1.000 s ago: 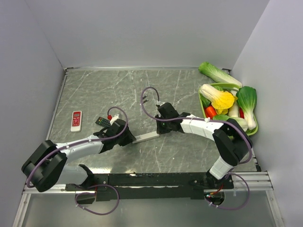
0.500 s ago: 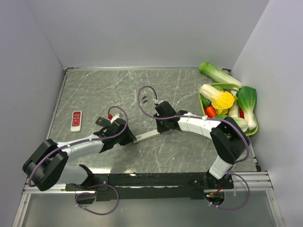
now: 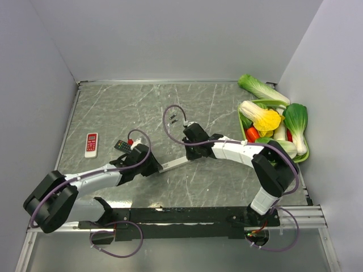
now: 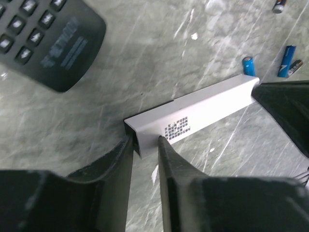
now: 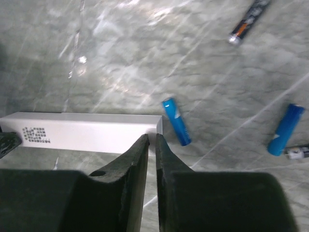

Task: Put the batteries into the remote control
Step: Load the battery cover into the remote control, then pick up the remote control from the center of the board.

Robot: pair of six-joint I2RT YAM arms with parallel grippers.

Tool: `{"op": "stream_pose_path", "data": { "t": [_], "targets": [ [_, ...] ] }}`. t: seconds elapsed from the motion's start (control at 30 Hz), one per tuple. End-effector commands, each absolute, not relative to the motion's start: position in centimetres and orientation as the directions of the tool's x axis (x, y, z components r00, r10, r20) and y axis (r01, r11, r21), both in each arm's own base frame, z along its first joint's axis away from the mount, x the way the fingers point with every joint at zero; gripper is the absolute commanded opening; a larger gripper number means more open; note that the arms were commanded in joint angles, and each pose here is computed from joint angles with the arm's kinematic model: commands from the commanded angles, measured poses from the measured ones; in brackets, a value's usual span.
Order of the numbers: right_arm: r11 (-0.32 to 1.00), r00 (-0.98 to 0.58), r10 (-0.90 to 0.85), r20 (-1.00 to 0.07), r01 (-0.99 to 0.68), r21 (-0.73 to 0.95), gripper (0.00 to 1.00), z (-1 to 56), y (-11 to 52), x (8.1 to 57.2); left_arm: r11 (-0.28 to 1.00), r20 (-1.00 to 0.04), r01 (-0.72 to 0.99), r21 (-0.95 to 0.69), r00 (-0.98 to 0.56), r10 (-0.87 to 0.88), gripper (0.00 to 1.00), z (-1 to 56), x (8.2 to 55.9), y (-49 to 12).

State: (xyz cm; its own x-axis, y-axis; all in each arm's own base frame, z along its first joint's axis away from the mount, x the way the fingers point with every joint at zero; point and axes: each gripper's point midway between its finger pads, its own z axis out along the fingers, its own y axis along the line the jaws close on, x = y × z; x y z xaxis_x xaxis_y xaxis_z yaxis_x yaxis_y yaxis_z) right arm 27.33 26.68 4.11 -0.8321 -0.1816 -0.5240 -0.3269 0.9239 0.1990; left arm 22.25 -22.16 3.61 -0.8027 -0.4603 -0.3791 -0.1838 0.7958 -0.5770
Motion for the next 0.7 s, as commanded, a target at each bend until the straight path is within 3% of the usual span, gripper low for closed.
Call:
{"op": "stream_pose_path", "data": {
  "t": [0.0,0.07,0.1,0.13,0.3,0.4,0.67],
  "targets": [
    [0.811,-0.794,-0.252,-0.554,-0.485,0.326,0.31,7.6,30.4,23.2,0.808,-0.379,-0.175,-0.562,-0.814,-0.44,0.34,3.7,20.9,-21.6],
    [0.792,-0.743,-0.299,-0.599,-0.543,0.279,0.4,8.8,29.9,23.6,0.82,-0.401,-0.179,-0.543,-0.803,-0.44,0.41,4.1,20.8,-20.8],
    [0.771,-0.711,-0.314,-0.63,-0.578,0.268,0.5,10.0,29.9,23.5,0.815,-0.433,-0.173,-0.554,-0.776,-0.459,0.45,5.3,21.4,-20.5],
    [0.752,-0.683,-0.338,-0.648,-0.61,0.251,0.54,10.5,29.9,23.5,0.816,-0.447,-0.171,-0.552,-0.766,-0.462,0.58,5.8,21.4,-20.2],
    [0.556,-0.459,-0.539,-0.706,-0.824,0.111,0.79,11.9,29.5,22.6,0.813,-0.536,-0.181,-0.553,-0.67,-0.514,0.84,9.0,21.9,-17.6],
    [0.419,-0.343,-0.623,-0.703,-0.905,0.07,0.89,11.9,29.8,21.8,0.797,-0.567,-0.207,-0.568,-0.603,-0.561,0.91,10.8,21.9,-15.8],
    [0.24,-0.191,-0.786,-0.588,-0.971,-0.005,0.89,8.4,30.8,21.7,0.732,-0.63,-0.27,-0.626,-0.379,-0.678,0.99,15.4,20.9,-10.1]
  ]
}}
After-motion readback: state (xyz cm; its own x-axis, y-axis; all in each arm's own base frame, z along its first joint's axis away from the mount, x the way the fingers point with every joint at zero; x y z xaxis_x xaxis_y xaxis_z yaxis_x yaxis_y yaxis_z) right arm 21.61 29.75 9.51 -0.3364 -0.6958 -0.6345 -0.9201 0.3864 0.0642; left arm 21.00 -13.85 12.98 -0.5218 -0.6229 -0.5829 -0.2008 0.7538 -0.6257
